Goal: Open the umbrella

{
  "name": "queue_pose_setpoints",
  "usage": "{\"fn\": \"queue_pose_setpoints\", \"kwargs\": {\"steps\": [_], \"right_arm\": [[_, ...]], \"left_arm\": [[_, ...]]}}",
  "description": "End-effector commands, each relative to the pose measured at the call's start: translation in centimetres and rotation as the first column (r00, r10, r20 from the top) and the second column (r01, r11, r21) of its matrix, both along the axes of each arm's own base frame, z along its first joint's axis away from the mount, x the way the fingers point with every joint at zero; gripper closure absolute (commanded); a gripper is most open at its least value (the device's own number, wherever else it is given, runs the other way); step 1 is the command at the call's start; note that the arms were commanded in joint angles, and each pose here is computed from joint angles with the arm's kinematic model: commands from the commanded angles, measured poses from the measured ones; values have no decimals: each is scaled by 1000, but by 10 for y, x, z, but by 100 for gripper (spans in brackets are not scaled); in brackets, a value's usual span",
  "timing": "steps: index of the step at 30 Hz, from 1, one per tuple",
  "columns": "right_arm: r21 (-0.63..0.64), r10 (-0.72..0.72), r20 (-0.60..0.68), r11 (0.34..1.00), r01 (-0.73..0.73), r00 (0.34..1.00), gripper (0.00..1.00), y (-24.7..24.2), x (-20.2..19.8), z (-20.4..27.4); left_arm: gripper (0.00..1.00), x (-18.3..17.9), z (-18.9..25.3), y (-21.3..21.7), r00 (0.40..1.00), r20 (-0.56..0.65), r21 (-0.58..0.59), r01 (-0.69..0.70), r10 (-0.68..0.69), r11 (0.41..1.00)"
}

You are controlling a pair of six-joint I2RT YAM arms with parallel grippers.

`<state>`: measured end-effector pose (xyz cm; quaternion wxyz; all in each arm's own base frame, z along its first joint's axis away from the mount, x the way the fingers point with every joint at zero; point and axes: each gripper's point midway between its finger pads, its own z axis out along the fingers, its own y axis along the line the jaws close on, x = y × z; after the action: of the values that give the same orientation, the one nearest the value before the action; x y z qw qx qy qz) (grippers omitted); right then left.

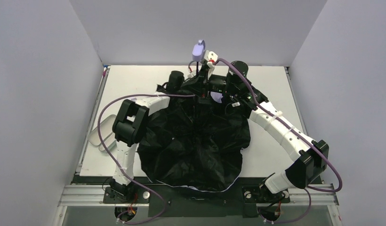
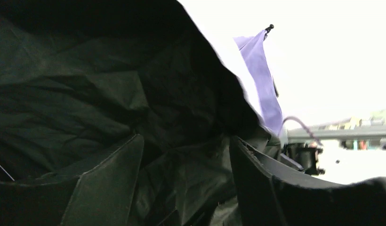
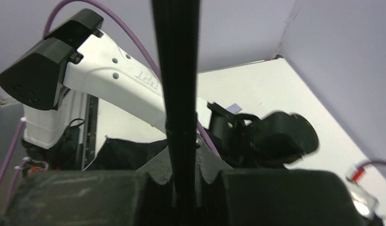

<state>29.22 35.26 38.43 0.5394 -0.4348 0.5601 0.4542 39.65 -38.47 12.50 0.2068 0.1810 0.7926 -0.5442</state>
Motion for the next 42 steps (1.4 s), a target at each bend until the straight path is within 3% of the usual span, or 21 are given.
{"fn": "queue_pose_setpoints", "kwargs": {"steps": [1, 4, 7, 12, 18, 24, 30, 35, 38, 39, 40, 41, 42], "right_arm": [[87, -34, 85, 996, 27, 996, 100, -12, -4, 38], [86, -68, 60, 994, 62, 996, 100, -19, 4, 32], [84, -106, 55, 991, 101, 993, 100, -25, 15, 27], [72, -158, 41, 985, 155, 987, 100, -35, 34, 14], [69, -201, 34, 978, 199, 979, 100, -39, 48, 10], [94, -237, 14, 967, 235, 971, 100, -40, 54, 17], [87, -270, 8, 959, 268, 963, 100, -43, 59, 14], [64, -303, 31, 952, 300, 953, 100, -49, 63, 10], [45, -323, 58, 946, 321, 945, 100, -56, 65, 7], [40, -329, 65, 944, 326, 942, 100, -57, 66, 7], [25, -330, 82, 944, 329, 940, 100, -59, 67, 5], [15, -329, 89, 944, 329, 940, 100, -59, 67, 2], [-11, -324, 101, 945, 327, 941, 100, -59, 68, -4]], "left_arm": [[31, 80, 82, 54, 952, 189, -206, -201, 241, 958], [16, 95, 124, 93, 904, 276, -249, -261, 326, 933], [13, 94, 154, 129, 835, 377, -252, -325, 402, 911], [9, 73, 138, 182, 744, 478, -176, -439, 467, 881], [14, 5, 124, 176, 687, 688, -80, -247, 232, 966], [35, -62, 115, 126, 508, 861, 28, -50, 1, 998], [51, -66, 119, 77, 457, 889, 18, -20, -7, 1000], [53, -77, 101, 57, 483, 870, 90, 46, -101, 995], [48, -87, 61, 74, 477, 841, 260, 61, -257, 964], [47, -88, 52, 81, 435, 845, 316, 62, -311, 947], [46, -91, 35, 91, 463, 812, 372, 59, -355, 926], [46, -93, 23, 99, 436, 803, 425, 60, -407, 903], [45, -97, 9, 109, 455, 767, 477, 66, -451, 877]]}}
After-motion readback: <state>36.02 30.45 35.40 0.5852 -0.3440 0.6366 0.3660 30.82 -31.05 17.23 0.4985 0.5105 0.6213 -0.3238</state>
